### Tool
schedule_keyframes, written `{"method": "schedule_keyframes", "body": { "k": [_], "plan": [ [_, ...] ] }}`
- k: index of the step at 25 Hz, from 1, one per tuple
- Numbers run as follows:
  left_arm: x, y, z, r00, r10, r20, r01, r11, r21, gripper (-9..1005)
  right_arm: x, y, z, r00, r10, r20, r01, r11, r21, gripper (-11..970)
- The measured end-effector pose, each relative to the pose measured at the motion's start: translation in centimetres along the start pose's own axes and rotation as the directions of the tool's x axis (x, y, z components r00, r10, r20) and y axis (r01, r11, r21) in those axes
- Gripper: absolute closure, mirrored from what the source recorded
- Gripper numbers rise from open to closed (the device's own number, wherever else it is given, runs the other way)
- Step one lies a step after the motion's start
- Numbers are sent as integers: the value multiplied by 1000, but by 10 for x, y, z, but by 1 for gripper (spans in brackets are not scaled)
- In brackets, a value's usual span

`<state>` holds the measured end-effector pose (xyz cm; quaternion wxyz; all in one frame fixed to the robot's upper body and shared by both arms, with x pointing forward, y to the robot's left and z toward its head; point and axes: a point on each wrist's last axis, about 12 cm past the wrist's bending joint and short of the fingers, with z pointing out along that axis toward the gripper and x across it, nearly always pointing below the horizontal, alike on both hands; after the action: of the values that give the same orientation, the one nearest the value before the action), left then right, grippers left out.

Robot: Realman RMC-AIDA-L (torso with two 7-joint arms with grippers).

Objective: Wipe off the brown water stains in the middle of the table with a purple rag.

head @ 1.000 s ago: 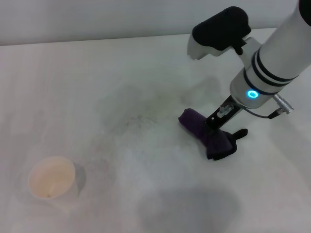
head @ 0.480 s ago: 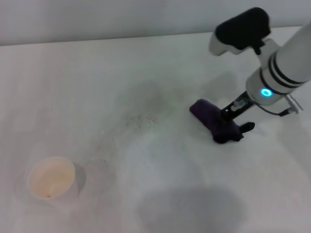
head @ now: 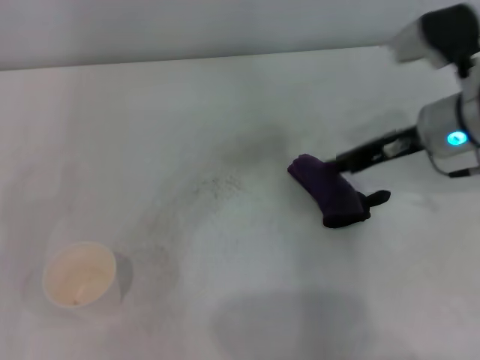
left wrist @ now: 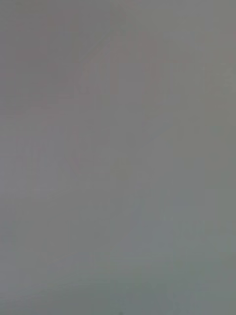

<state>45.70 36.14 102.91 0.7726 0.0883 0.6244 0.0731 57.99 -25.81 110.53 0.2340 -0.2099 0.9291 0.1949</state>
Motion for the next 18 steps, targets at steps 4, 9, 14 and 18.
{"method": "schedule_keyframes", "body": {
  "k": [4, 9, 14, 18],
  "plan": [
    [1, -2, -1, 1000, -6, -3, 6, 1000, 0, 117, 6, -20, -23, 989, 8, 145, 2, 998, -67, 623],
    [1, -2, -2, 1000, -18, -3, 18, 999, -28, 117, 25, -46, -36, 956, 26, 293, 7, 994, -112, 623],
    [2, -7, 1, 999, -41, -5, 41, 998, -40, 116, 49, -64, -38, 897, 28, 441, 30, 992, -123, 623],
    [4, -10, 3, 998, -65, -14, 64, 996, -56, 116, 67, -73, -35, 839, 5, 544, 46, 996, -80, 622]
  ]
}}
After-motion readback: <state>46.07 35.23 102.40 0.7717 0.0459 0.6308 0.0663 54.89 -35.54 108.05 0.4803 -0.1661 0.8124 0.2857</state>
